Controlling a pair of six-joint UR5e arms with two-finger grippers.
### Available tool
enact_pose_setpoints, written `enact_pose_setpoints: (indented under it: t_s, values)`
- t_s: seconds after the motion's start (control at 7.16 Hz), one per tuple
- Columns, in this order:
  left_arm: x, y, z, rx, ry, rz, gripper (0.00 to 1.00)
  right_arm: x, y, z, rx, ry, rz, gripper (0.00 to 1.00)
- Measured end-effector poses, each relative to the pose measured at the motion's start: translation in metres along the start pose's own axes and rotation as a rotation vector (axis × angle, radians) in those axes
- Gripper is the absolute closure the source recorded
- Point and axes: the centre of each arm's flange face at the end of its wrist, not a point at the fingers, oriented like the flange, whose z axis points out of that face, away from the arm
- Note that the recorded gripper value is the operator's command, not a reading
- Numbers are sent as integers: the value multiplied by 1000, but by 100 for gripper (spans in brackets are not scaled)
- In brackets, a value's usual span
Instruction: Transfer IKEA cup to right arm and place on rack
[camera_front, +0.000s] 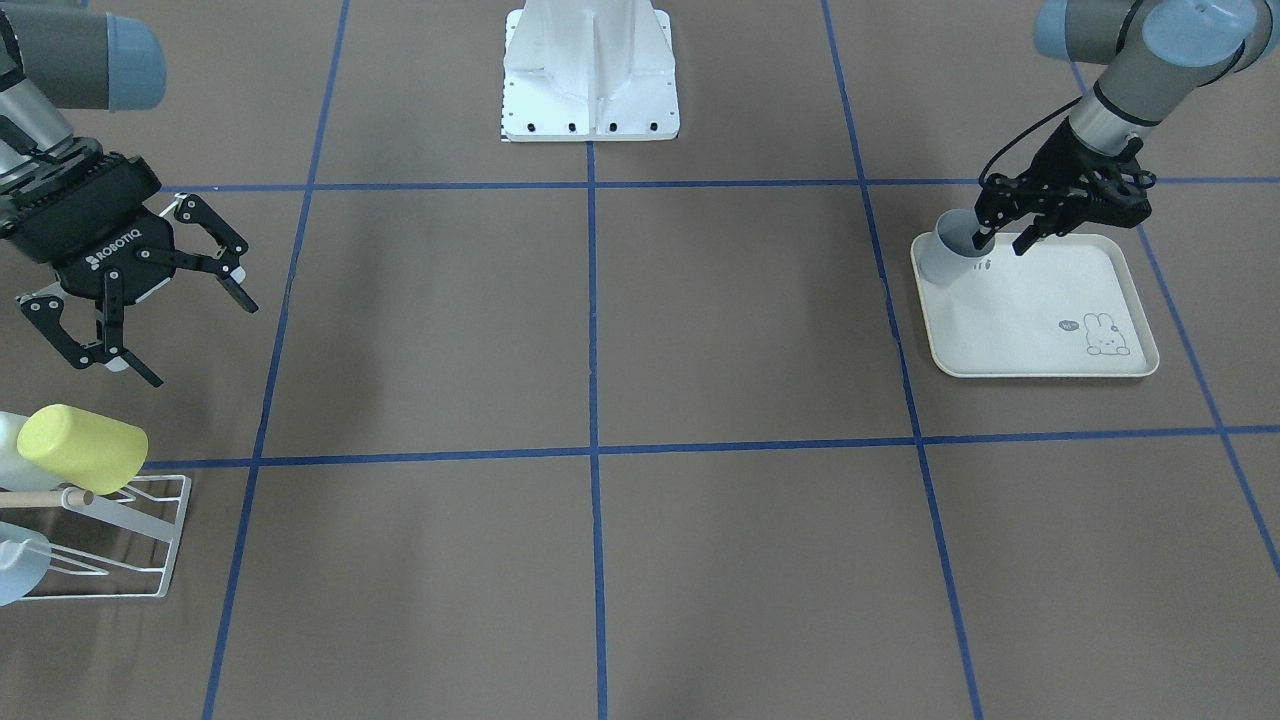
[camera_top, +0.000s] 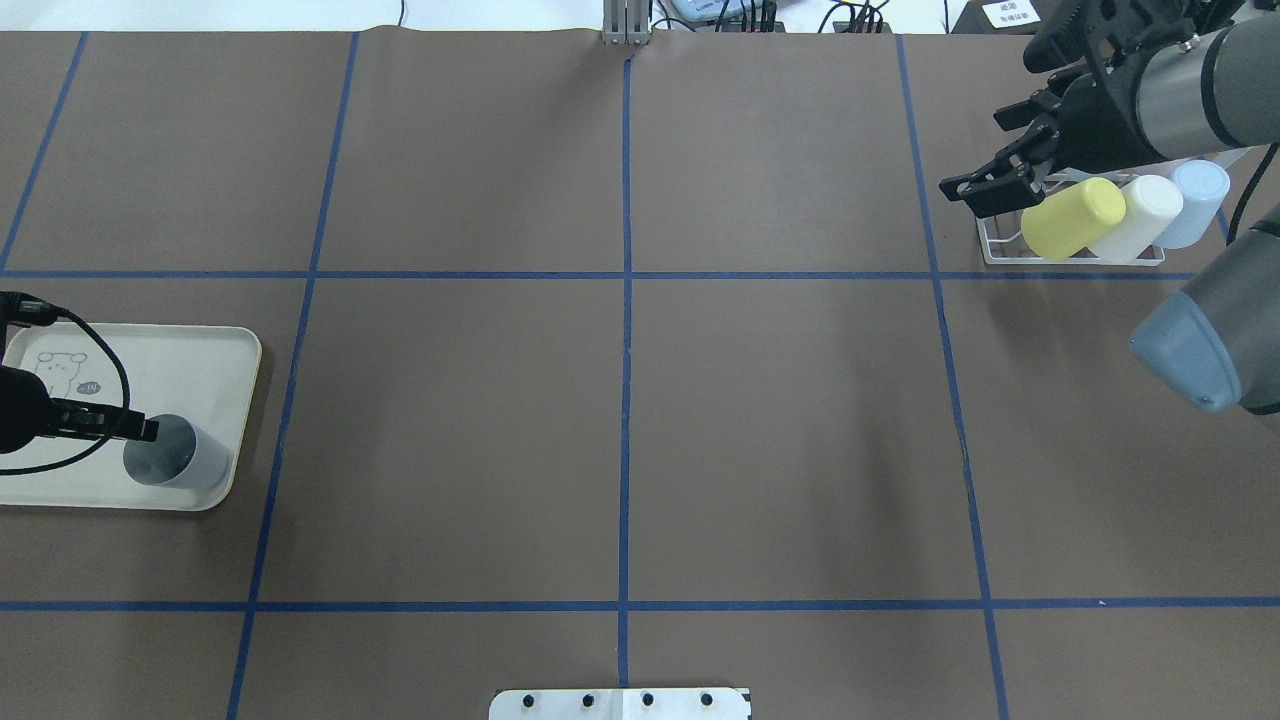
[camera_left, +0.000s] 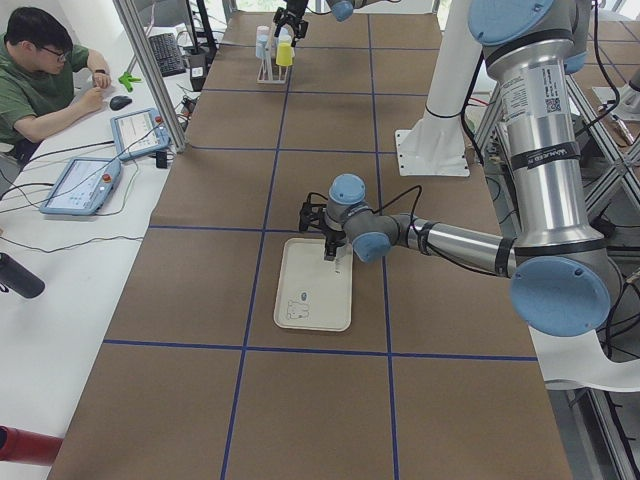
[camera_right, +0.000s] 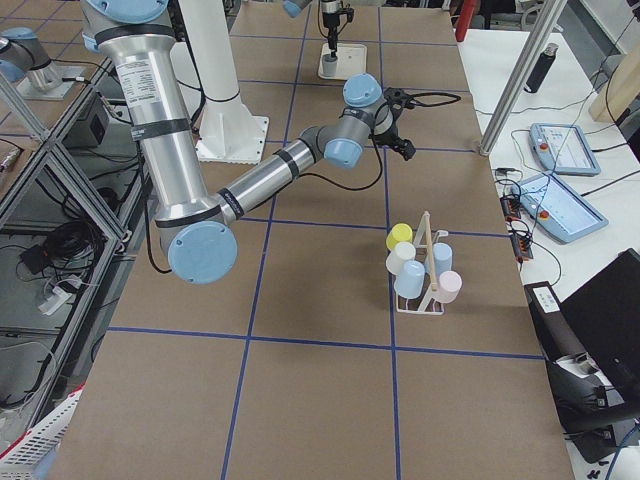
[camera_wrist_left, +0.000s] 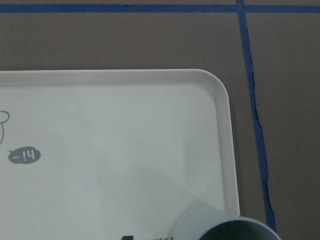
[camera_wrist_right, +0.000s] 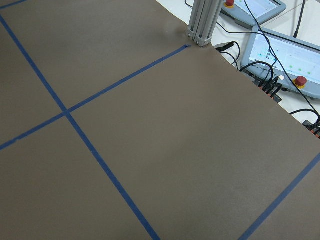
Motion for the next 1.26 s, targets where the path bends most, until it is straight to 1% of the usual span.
enact_pose_setpoints:
  t_s: [0.14,0.28,0.42,0.56,0.84,1.12,1.26]
  values:
    - [3,3,2,-8,3,8,62,-1,0,1,0,-1,-1,0]
    - [5,4,4,-12,5,13,82,-1,0,1,0,-2,-2,0]
    - [6,5,4,-14,7,16,98,-1,0,1,1,-2,-3,0]
    - [6,6,3,-15,6,17,100,-2,0,2,1,-3,-4,0]
    - [2,7,1,-5,-6,17,100,-2,1,2,0,-5,-4,0]
    - [-3,1,-7,22,-14,8,100,-4,1,3,0,-8,-5,0]
    - [-6,-7,-20,42,-3,-8,100,-5,1,3,1,-11,-6,0]
